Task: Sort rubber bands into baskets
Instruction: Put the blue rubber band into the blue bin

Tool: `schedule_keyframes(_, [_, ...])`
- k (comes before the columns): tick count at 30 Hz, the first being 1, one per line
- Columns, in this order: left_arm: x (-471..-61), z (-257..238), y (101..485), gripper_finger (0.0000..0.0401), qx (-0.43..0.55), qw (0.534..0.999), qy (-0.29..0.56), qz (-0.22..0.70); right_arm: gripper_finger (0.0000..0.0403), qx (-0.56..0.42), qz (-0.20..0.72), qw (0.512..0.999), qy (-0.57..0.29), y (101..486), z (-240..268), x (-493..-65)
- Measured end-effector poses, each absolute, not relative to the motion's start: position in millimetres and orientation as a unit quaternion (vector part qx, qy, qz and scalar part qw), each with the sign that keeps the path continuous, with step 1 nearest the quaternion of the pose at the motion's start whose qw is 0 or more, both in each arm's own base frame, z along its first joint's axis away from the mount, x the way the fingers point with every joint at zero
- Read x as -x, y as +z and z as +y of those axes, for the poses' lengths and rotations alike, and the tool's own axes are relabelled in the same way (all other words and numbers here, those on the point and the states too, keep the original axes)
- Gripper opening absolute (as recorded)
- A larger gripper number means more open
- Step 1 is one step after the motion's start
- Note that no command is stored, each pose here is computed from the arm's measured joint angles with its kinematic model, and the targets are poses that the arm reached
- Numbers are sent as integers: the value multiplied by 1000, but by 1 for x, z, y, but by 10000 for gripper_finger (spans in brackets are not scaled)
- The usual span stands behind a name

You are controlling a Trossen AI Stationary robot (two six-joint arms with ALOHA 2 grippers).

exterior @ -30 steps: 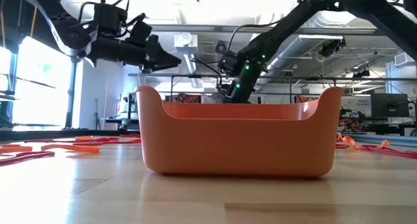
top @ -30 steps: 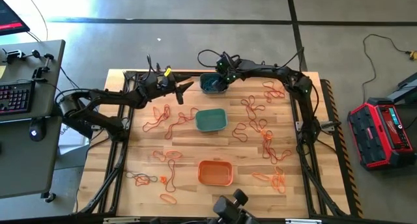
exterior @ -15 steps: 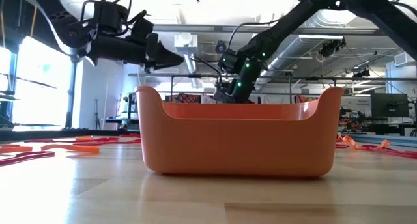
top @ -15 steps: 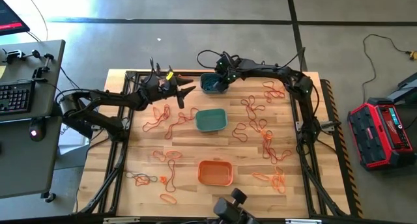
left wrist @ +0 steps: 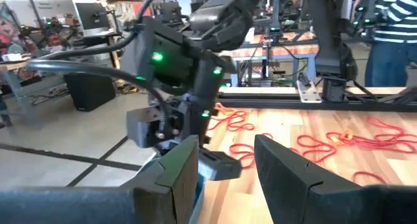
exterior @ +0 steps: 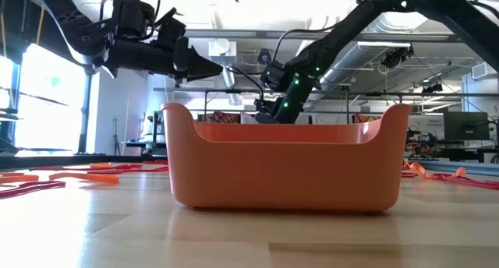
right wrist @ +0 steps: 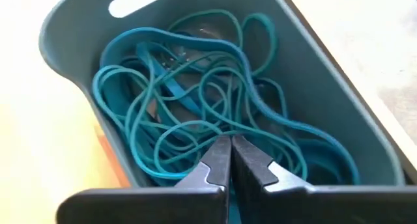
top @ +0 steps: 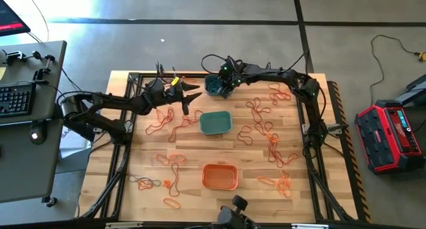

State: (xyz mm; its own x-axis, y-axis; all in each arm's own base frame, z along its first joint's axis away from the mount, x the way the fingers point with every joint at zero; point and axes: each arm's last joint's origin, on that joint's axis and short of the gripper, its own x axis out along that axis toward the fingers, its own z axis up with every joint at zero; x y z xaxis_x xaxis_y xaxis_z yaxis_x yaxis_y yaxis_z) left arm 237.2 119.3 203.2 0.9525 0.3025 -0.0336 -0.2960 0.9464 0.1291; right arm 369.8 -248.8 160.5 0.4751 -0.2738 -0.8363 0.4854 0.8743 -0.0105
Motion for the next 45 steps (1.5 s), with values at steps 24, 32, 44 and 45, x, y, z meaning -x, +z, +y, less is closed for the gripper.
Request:
schedule_keyframes(24, [-202,0,206,142,-6,964,-6,267,0,-18,306,933,-190,180,-131,-354])
schedule_keyframes(32, [-171,-55,202,129,48,900,-68,428,0,19,292,937,-193,190,-86,-346])
schedule_keyframes(44, [-145,-125,175,111,103,811,-128,561,0,28,289,939,-182,193,-72,-348])
schedule_keyframes(45, [-145,-129,171,111,97,808,-127,567,0,28,289,939,-183,193,-72,-348])
